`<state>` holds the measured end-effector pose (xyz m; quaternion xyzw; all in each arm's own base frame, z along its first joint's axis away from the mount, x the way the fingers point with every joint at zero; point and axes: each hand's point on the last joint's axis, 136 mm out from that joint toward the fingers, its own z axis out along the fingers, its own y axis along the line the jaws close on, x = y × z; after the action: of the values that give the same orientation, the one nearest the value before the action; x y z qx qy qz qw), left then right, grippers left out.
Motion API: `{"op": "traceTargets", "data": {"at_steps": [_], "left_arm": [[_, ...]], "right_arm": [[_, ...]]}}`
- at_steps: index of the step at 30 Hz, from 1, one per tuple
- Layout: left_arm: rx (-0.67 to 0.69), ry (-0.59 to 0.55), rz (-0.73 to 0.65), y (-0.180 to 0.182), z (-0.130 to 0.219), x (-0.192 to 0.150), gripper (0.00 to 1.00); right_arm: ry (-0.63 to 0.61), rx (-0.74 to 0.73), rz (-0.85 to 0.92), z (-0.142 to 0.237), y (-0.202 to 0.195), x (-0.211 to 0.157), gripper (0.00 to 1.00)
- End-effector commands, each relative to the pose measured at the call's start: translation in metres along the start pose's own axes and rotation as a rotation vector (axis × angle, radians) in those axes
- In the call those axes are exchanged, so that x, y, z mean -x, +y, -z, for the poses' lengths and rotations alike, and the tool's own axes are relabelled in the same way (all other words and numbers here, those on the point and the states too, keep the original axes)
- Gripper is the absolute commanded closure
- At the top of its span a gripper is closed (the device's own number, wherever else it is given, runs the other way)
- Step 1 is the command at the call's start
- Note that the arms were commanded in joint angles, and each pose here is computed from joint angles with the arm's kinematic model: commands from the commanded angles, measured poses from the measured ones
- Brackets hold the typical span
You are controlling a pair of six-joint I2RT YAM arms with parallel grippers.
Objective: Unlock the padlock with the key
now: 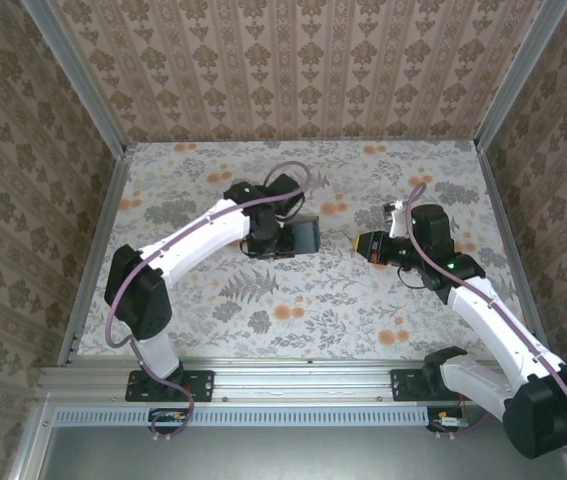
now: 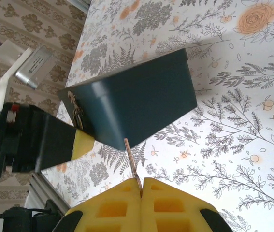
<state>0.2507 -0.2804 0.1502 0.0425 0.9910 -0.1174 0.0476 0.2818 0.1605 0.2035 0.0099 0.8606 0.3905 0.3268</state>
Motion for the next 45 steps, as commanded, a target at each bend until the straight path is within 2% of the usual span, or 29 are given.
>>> {"op": "traceTargets", "data": {"at_steps": [1, 6, 14, 27, 30, 39, 43, 45], "left_arm": [[-0.096, 0.138, 0.083, -0.006, 0.018, -0.019, 0.81], [-0.105, 0.237, 0.147, -0.01, 0.017, -0.025, 0.81], [-0.077, 0.365, 0.136, -0.027, 0.024, -0.017, 0.79], [-0.058, 0.476, 0.189, -0.041, 0.005, -0.012, 0.75], [-0.059, 0.467, 0.194, -0.04, 0.004, -0.004, 0.72], [-0.094, 0.4, 0.16, -0.043, 0.021, 0.015, 0.51], [-0.116, 0.367, 0.132, -0.04, 0.029, 0.022, 0.5], [-0.123, 0.305, 0.058, -0.04, 0.039, 0.027, 0.51]], "right_arm": [[0.014, 0.029, -0.021, 0.007, 0.011, 0.001, 1.0], [0.04, 0.043, -0.027, 0.005, 0.014, -0.003, 1.0], [0.079, 0.055, -0.016, 0.0, 0.019, -0.002, 1.0], [0.071, 0.05, 0.008, 0.004, 0.022, 0.002, 1.0], [0.066, 0.055, 0.005, 0.004, 0.023, 0.003, 1.0], [0.074, 0.054, -0.003, 0.002, 0.022, 0.002, 1.0], [0.072, 0.054, -0.003, 0.004, 0.024, 0.003, 1.0], [0.074, 0.048, -0.003, 0.006, 0.024, 0.002, 1.0]]}}
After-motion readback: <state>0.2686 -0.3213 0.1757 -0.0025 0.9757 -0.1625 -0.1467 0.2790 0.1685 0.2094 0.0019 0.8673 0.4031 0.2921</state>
